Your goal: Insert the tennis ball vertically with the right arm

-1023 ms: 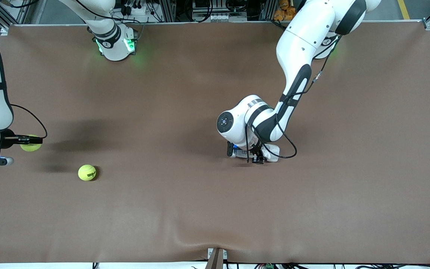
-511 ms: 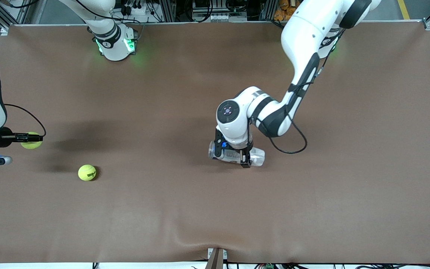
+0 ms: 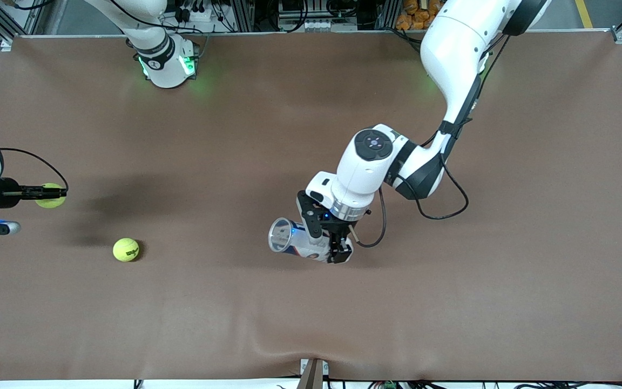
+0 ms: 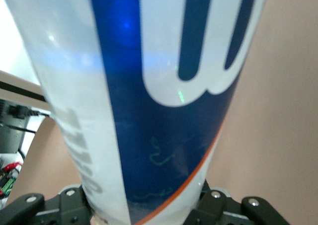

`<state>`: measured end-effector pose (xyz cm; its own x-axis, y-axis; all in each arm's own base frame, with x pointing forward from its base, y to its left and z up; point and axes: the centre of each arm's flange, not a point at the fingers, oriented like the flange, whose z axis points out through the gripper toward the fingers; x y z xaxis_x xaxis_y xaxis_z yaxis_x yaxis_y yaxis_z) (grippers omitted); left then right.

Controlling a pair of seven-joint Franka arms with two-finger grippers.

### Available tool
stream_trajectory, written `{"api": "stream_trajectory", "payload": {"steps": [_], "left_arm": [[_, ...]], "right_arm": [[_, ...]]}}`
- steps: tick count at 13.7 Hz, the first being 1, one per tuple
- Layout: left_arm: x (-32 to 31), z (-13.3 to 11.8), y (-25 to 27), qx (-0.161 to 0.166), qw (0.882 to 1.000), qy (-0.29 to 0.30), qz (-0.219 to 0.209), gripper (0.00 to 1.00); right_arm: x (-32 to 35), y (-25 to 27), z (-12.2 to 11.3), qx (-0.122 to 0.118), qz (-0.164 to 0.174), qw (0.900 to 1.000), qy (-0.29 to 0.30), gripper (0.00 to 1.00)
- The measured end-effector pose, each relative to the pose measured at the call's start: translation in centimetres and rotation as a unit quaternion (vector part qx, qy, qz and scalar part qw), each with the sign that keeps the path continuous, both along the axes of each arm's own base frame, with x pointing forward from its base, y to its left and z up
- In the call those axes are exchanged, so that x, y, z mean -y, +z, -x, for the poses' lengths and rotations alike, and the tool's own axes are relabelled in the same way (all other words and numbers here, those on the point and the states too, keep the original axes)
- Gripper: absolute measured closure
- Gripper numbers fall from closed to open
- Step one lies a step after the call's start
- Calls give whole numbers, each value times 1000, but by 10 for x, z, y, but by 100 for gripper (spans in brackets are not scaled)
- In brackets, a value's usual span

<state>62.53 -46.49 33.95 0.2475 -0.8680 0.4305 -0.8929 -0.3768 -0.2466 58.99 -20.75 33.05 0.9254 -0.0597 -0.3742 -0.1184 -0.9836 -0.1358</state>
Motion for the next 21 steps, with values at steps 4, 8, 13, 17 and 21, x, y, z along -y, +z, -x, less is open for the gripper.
{"api": "stream_trajectory", "payload": {"steps": [4,8,13,17,21], "left_arm": [[19,13,-7,37,984,66,158,25],[58,65,-84,75,959,117,249,23],[87,111,-130,43,946,158,279,22],[97,143,-169,46,941,172,287,21],[97,149,-187,39,943,174,281,20]], "right_arm": [[-16,12,0,-10,-7,1000,-18,32],[-46,23,-4,-24,-3,999,-40,32],[-111,48,-11,-46,-8,994,-96,32],[-207,72,-20,-64,-10,986,-152,32],[-302,86,-21,-94,-23,971,-216,32]]}}
